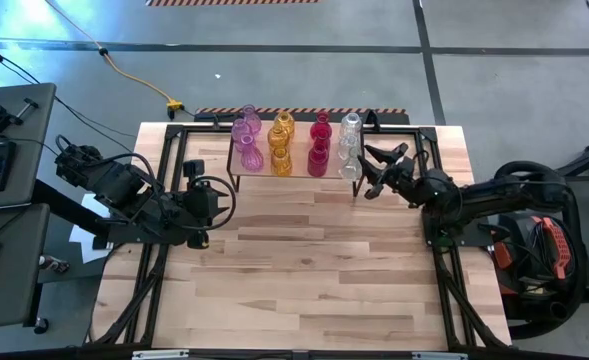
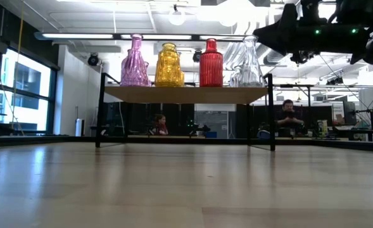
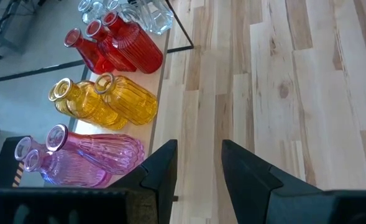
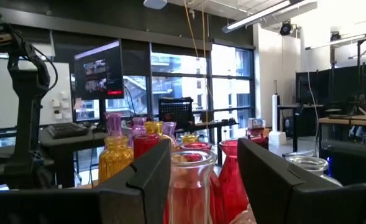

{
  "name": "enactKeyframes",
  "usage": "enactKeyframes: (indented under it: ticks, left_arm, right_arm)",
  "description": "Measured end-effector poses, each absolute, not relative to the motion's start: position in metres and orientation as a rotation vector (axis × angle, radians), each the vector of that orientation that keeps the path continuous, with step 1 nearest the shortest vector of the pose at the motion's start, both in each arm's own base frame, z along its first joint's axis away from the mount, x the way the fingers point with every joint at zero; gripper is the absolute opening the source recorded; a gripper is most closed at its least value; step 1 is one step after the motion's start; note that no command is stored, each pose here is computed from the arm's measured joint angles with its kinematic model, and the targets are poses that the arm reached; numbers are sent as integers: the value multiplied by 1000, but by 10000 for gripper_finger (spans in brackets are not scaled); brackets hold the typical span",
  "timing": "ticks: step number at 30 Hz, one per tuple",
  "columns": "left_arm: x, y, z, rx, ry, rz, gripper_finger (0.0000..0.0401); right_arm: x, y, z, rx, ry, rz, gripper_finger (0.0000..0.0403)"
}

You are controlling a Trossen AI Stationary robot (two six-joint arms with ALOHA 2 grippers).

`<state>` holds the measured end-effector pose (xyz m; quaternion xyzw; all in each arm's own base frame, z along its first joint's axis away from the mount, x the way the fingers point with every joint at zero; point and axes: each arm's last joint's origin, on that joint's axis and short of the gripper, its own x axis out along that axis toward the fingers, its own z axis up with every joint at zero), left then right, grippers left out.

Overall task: Sort vases onto shelf
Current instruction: Adjust the purple vases on the shelf

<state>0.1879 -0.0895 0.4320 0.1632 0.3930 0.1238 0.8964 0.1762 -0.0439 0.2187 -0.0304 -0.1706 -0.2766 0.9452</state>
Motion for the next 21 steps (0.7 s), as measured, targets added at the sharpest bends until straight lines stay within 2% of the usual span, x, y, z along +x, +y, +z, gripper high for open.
enactKeyframes:
  ticks: [7, 14, 21]
  left_arm:
    - [187, -89, 431, 345, 823, 257, 117]
    - [172, -80, 434, 338, 852, 272, 117]
    - [140, -63, 443, 235, 755, 278, 117]
  right_arm:
    - [169, -40, 227, 5, -401, -527, 170]
    - [149, -28, 249, 138, -536, -235, 170]
    - [124, -24, 244, 166, -371, -222, 170]
